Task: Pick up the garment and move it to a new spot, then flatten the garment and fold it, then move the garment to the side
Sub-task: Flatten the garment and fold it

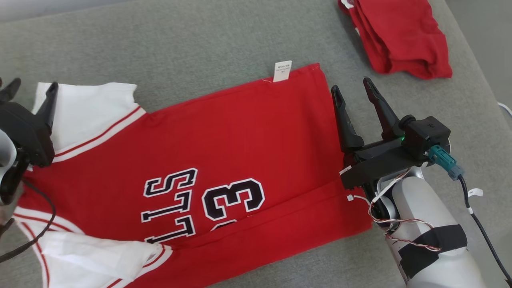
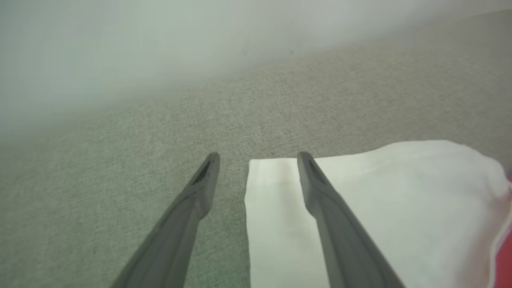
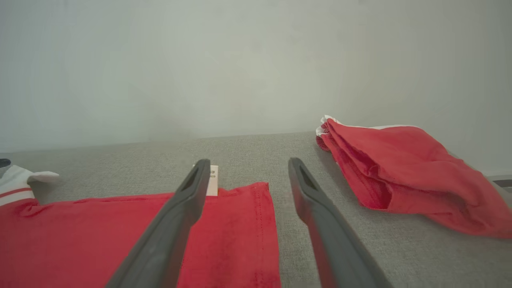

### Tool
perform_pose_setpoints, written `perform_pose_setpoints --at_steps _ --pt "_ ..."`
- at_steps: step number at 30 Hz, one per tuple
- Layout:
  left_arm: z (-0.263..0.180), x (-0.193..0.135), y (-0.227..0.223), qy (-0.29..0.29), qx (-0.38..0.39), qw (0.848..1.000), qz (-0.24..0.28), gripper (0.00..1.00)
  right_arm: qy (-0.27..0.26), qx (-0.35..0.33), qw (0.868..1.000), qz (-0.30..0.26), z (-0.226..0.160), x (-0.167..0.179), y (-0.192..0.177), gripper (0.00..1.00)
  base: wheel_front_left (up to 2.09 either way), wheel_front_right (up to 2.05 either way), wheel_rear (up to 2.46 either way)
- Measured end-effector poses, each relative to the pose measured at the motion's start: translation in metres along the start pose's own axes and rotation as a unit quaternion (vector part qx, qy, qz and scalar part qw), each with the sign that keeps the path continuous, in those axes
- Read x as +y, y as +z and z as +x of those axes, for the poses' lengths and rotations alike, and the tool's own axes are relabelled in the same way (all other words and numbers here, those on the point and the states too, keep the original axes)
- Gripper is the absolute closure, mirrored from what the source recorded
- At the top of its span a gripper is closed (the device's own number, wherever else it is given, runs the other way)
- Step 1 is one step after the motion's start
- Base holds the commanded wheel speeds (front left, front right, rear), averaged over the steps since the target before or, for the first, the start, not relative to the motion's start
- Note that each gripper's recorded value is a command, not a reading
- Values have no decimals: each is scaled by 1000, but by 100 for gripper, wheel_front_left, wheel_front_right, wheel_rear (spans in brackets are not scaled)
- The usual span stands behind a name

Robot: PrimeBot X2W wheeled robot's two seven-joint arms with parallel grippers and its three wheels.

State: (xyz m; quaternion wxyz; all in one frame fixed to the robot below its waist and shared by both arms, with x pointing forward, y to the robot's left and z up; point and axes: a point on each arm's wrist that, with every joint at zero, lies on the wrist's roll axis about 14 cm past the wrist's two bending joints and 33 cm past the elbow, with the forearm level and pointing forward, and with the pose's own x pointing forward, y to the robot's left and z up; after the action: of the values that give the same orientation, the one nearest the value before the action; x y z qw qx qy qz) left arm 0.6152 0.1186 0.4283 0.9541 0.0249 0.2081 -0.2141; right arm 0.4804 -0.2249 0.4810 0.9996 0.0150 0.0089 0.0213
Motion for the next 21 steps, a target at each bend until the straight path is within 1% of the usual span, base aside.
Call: perform_pose_setpoints --at_steps 4,10,11,12,16,19,21 --pt "10 -6 -24 -11 49 999 -2 0 -9 9 1000 -1 -3 -7 -6 0 0 0 0" --pt "14 -5 -26 -11 63 998 3 0 -11 5 1000 -6 0 -11 -2 0 0 0 0" --pt "14 -5 -26 -12 65 998 -3 53 -10 4 1000 -7 0 -11 -1 0 0 0 0" --pt "15 -6 -26 -13 67 998 -11 100 -9 6 1000 -7 0 -10 -2 0 0 0 0" --pt "14 -11 -23 -19 66 998 -8 100 -5 19 1000 -9 0 -9 -10 0 0 0 0" --pt "10 -5 -9 -13 37 999 -19 100 -3 16 1000 -16 6 -11 -5 0 0 0 0" --pt "6 -4 -3 -12 20 1000 -17 100 -4 22 1000 -18 9 -14 -6 0 0 0 0"
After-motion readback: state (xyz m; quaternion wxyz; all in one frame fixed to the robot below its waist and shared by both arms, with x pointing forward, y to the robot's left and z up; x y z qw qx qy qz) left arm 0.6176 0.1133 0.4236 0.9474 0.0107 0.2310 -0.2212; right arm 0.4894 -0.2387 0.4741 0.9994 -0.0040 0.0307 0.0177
